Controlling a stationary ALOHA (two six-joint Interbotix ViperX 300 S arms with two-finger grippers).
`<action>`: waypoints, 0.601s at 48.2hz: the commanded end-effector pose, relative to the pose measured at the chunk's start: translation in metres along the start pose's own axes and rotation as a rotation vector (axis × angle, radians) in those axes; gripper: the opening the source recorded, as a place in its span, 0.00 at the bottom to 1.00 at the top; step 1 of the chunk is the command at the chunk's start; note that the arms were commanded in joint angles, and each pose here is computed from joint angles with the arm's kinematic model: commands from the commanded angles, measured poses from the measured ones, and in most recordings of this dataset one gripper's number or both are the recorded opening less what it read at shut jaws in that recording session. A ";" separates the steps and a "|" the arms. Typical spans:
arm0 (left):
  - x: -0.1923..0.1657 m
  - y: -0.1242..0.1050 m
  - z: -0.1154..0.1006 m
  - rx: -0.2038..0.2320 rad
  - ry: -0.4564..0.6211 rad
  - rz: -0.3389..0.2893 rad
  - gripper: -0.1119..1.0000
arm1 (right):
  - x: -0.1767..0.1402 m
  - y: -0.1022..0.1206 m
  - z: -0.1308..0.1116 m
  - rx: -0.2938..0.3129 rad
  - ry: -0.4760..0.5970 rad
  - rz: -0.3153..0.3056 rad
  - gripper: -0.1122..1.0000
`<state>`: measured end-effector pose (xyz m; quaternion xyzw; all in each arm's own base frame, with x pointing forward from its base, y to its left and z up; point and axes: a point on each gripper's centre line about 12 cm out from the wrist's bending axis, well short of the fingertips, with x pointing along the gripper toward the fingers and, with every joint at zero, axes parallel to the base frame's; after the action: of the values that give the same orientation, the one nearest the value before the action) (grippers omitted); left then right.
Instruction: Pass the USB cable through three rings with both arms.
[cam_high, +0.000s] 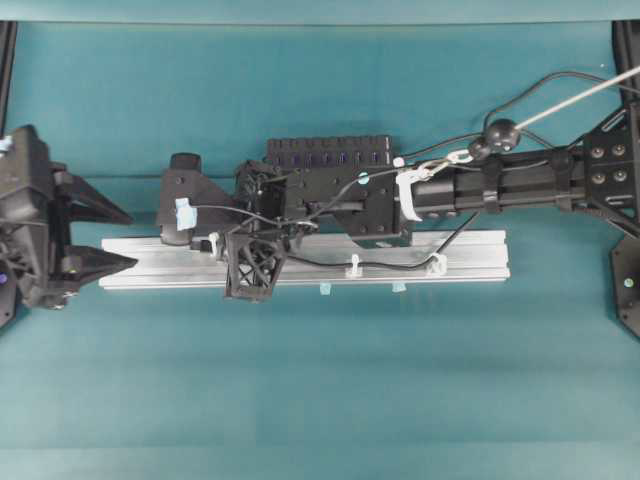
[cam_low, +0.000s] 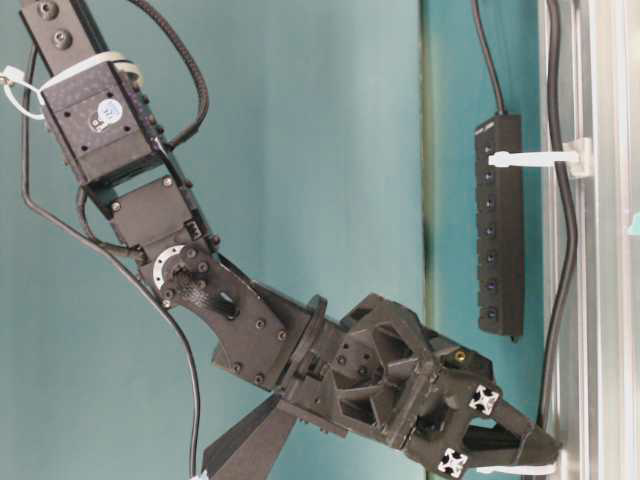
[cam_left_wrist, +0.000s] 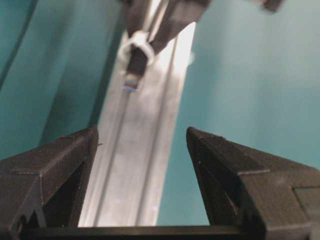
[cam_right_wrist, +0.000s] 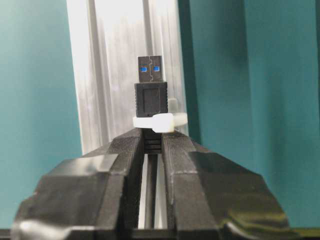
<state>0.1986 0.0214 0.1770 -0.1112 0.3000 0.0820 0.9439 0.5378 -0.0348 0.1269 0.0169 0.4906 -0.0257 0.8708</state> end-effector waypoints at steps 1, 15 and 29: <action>0.006 0.000 0.004 0.012 -0.014 -0.001 0.80 | -0.009 0.006 0.007 0.003 -0.029 0.007 0.05; 0.027 -0.002 0.012 0.070 -0.045 -0.008 0.80 | -0.009 0.006 0.010 0.006 -0.054 0.007 0.05; 0.041 -0.002 0.009 0.076 -0.084 -0.018 0.80 | -0.012 0.005 0.013 0.007 -0.070 0.007 0.05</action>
<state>0.2324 0.0247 0.1596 -0.0764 0.2729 0.0678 0.9566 0.5399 -0.0342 0.1292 0.0160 0.4785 -0.0258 0.8775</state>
